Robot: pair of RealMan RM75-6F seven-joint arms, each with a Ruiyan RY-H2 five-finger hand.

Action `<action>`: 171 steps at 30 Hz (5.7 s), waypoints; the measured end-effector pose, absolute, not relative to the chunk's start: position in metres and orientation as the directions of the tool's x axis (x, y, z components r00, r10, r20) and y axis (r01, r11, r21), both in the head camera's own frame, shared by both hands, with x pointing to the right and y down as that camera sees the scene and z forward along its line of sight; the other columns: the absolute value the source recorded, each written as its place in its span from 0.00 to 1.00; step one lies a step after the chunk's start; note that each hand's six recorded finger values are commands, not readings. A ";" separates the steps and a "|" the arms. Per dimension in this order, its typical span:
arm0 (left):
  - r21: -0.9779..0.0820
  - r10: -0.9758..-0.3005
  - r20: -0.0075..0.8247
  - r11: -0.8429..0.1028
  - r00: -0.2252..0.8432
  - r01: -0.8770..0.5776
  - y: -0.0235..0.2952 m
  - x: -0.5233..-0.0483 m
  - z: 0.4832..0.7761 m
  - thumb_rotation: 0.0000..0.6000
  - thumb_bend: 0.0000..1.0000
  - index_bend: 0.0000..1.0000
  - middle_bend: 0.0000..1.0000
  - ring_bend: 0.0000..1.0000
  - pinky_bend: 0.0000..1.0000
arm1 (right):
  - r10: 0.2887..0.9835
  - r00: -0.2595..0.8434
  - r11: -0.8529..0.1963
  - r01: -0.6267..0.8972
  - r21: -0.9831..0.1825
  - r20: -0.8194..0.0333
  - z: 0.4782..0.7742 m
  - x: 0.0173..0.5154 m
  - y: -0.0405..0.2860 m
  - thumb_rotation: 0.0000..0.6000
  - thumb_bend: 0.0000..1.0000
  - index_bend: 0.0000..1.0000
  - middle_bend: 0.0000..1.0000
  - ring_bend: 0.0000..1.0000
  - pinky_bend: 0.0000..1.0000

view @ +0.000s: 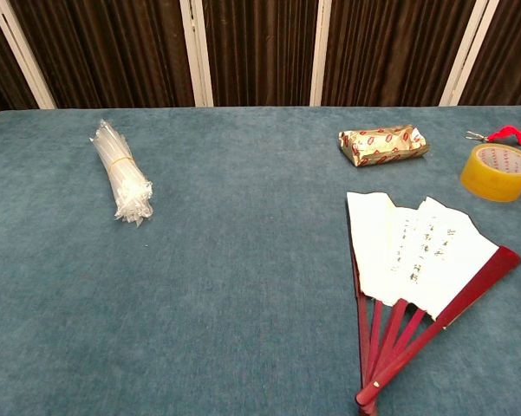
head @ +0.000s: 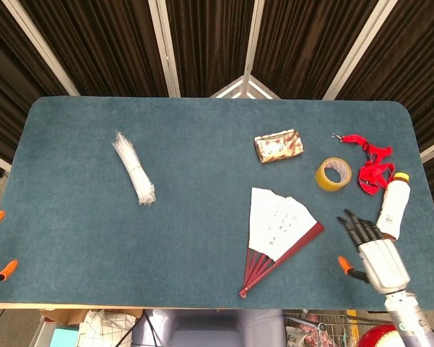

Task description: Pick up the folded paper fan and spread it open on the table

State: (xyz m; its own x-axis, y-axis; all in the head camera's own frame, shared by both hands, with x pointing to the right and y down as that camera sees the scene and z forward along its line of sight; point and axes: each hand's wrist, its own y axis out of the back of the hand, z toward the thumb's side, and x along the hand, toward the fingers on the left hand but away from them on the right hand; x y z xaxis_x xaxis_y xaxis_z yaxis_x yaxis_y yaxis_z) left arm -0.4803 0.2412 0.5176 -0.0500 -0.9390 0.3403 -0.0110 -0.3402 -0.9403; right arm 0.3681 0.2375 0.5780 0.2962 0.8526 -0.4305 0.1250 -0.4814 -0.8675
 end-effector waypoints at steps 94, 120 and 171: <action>-0.928 -0.927 0.370 -0.371 -0.056 0.023 0.238 -0.475 0.532 1.00 0.26 0.12 0.00 0.00 0.07 | 0.728 0.564 -0.477 0.010 -0.879 -0.389 0.696 0.268 0.263 1.00 0.34 0.56 0.09 0.19 0.21; -0.929 -0.928 0.369 -0.370 -0.052 0.015 0.238 -0.476 0.532 1.00 0.25 0.12 0.00 0.00 0.07 | 0.669 0.642 -0.548 0.084 -0.833 -0.375 0.652 0.218 0.233 1.00 0.35 0.88 0.14 0.20 0.21; -0.935 -0.937 0.334 -0.344 0.103 -0.089 0.212 -0.432 0.513 1.00 0.25 0.15 0.00 0.00 0.07 | 0.738 0.586 -0.611 0.370 -0.700 -0.335 0.502 0.163 0.058 1.00 0.39 0.92 0.17 0.22 0.21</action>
State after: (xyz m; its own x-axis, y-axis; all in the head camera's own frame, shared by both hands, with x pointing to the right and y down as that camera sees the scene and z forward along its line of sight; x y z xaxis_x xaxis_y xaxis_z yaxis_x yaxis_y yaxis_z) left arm -0.4317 0.2118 0.5129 0.1029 -0.9368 0.3344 -0.0892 -0.3436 -0.9349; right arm 0.1631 0.0582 0.5022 0.5862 0.7378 -0.3347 0.3700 -0.6114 -0.6995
